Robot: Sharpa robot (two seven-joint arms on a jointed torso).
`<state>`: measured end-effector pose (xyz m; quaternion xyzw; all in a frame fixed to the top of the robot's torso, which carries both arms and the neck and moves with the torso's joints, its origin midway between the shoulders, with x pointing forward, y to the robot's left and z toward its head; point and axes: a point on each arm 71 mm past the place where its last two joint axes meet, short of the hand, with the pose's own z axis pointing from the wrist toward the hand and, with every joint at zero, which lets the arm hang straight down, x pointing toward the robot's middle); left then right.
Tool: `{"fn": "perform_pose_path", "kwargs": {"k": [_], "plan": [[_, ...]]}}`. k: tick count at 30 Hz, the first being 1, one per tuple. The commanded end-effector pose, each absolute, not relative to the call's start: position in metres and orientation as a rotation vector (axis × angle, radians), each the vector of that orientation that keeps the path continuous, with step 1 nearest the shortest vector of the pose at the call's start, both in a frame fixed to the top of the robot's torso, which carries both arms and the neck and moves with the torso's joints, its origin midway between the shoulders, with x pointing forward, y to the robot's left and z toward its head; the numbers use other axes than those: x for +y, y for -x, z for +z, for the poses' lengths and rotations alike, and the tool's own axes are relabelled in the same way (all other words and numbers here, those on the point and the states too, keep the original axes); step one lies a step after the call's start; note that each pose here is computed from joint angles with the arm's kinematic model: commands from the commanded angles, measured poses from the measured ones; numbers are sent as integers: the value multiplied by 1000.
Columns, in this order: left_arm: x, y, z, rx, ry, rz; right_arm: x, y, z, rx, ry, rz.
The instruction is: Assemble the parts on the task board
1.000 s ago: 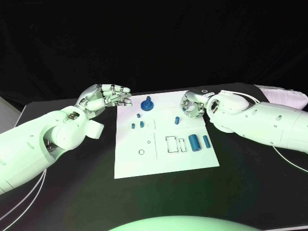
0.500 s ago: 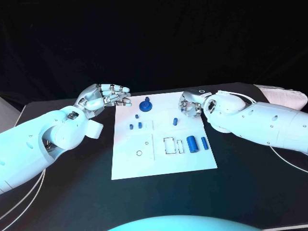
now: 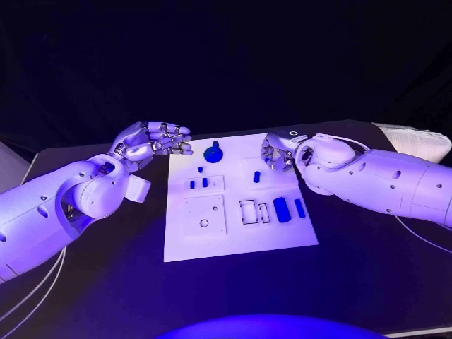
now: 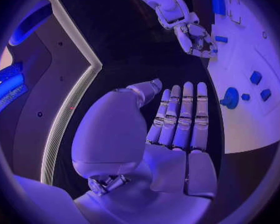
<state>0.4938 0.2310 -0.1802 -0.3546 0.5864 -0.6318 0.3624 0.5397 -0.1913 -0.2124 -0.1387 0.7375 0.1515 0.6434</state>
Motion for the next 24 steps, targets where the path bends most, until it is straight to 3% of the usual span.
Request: {"fn": "perform_pose_path", "kwargs": {"k": [1, 24], "plan": [[230, -493, -180, 1513, 913, -1636, -193, -537, -219, 1690, 328, 304], [236, -495, -182, 1506, 922, -1613, -209, -523, -192, 1484, 184, 434]]}}
